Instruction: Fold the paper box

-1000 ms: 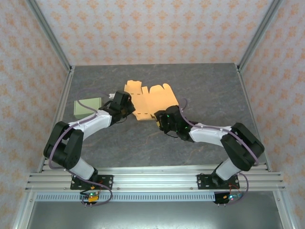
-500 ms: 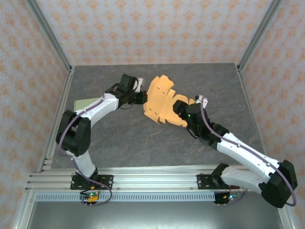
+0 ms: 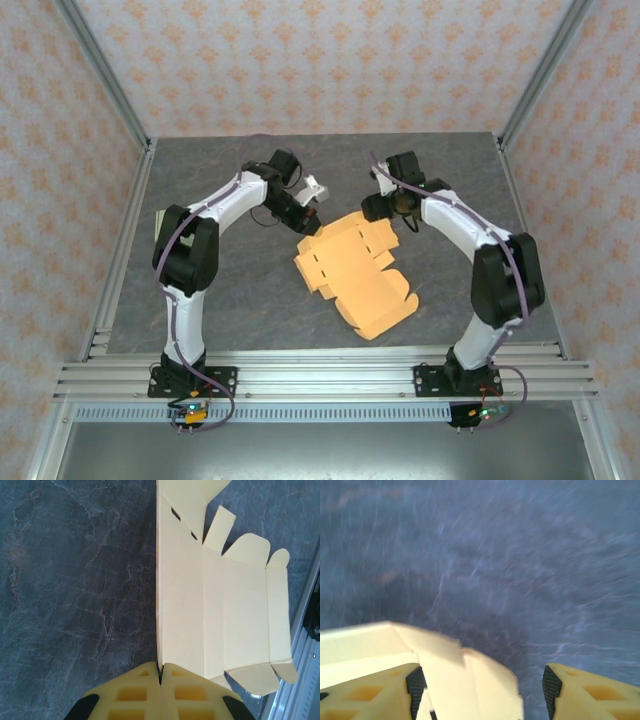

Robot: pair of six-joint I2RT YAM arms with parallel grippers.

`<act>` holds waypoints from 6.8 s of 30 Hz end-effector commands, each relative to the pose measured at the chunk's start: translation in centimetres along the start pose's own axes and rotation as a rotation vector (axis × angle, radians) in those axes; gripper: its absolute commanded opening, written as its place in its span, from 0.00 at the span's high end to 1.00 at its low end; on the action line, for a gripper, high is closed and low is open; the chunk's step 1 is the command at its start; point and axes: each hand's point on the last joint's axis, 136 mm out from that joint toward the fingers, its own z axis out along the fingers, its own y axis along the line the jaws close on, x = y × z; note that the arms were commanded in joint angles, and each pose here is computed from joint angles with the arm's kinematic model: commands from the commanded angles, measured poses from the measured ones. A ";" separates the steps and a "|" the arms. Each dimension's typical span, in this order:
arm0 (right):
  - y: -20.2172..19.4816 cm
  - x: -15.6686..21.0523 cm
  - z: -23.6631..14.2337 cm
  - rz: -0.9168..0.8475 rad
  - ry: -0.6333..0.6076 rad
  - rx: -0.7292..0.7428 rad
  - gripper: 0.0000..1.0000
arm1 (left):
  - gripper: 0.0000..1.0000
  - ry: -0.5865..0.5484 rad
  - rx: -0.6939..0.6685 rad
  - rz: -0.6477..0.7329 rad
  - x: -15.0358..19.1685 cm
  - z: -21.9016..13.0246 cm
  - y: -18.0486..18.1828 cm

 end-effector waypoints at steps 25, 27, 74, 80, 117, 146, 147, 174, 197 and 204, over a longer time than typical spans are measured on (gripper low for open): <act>0.7 3.5 2.0 0.092 0.036 -0.202 0.99 | 0.27 -0.367 0.050 -0.050 -4.3 -5.5 2.6; 0.8 3.0 1.4 0.110 -0.023 -0.197 1.00 | 0.00 -0.546 -0.038 -0.110 -4.1 -8.1 3.7; 5.4 -0.4 -7.1 -0.904 -0.247 -0.193 0.48 | 1.00 -0.631 -0.285 -0.008 1.4 -2.6 2.1; 6.5 -0.2 -3.6 -1.042 -0.142 -0.270 0.47 | 1.00 -0.637 -0.278 -0.001 1.4 -2.5 2.1; 5.8 -2.2 0.0 -1.050 -0.100 -0.210 0.57 | 1.00 -0.674 -0.320 -0.009 2.0 -2.9 2.5; 8.2 -1.3 0.5 -1.343 -0.351 0.188 0.91 | 0.29 -0.825 -0.278 -0.227 3.0 -7.5 4.6; 8.2 -1.2 0.4 -1.342 -0.354 0.194 0.91 | 0.24 -0.816 -0.320 -0.261 3.6 -7.5 5.3; 9.7 0.3 -0.8 -1.419 -0.478 0.264 0.94 | 0.50 -0.753 -0.123 -0.218 2.7 -1.9 1.9; 10.3 1.0 -1.3 -1.329 -0.589 0.464 0.94 | 0.33 -0.699 -0.230 -0.136 5.7 0.5 -0.7; 11.1 1.3 -0.3 -1.360 -0.611 0.623 0.90 | 0.33 -0.710 -0.265 -0.148 8.1 0.5 -0.6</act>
